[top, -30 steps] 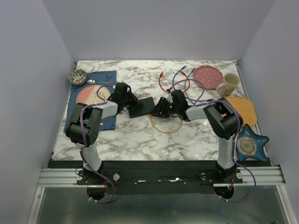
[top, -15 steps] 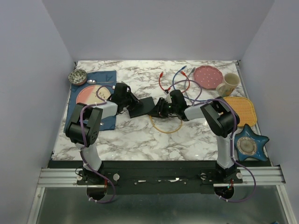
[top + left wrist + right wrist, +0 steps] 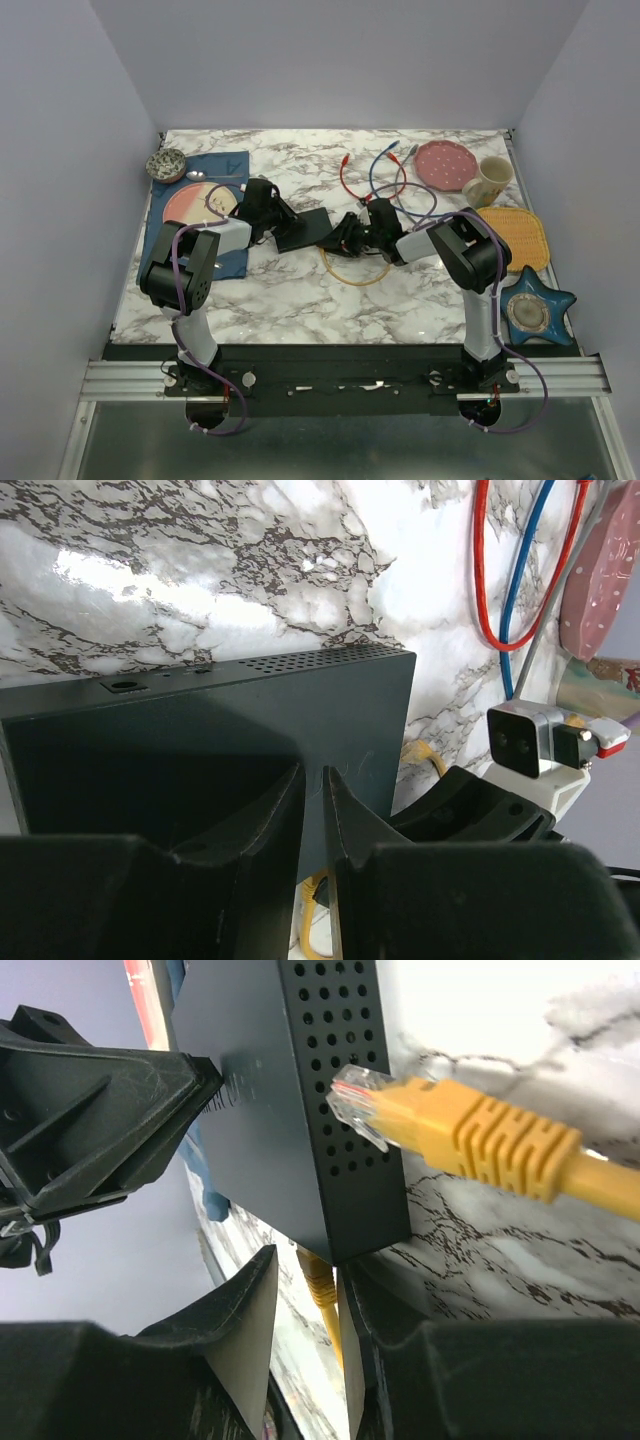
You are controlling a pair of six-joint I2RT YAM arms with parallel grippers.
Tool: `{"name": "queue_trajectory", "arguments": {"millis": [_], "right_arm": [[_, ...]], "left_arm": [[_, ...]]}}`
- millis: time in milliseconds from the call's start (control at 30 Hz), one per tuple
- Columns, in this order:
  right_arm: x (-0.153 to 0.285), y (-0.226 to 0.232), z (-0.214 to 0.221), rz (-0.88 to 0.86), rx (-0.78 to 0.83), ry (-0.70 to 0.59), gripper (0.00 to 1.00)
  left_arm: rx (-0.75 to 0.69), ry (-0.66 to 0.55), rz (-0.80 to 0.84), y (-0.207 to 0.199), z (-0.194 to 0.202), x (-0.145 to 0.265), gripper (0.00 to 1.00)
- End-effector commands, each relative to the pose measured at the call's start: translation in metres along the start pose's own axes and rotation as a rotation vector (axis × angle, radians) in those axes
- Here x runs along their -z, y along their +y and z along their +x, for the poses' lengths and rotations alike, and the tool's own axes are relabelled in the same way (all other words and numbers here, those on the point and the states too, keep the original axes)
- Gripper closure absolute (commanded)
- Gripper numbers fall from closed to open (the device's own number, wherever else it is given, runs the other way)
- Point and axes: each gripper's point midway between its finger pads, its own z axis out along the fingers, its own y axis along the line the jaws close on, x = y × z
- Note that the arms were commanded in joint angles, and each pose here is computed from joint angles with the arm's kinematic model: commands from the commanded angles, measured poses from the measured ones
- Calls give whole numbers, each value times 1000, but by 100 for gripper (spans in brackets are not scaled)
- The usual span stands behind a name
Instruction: Pull the plug from the switch port
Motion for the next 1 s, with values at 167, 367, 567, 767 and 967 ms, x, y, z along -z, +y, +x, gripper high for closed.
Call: {"name": "queue_trajectory", "arguments": {"millis": [167, 367, 567, 767, 967], "right_arm": [[3, 0, -9, 18, -66, -65, 66], [2, -3, -13, 20, -122, -97, 68], [1, 4, -21, -2, -140, -126, 69], [-5, 3, -24, -4, -182, -132, 69], [-6, -1, -26, 3, -194, -144, 70]], "left_arm": [[24, 53, -110, 39, 22, -2, 71], [23, 51, -107, 39, 22, 0, 71], [24, 52, -104, 38, 23, -1, 71], [23, 52, -100, 38, 24, -1, 71], [21, 54, -101, 40, 26, 0, 71]]}}
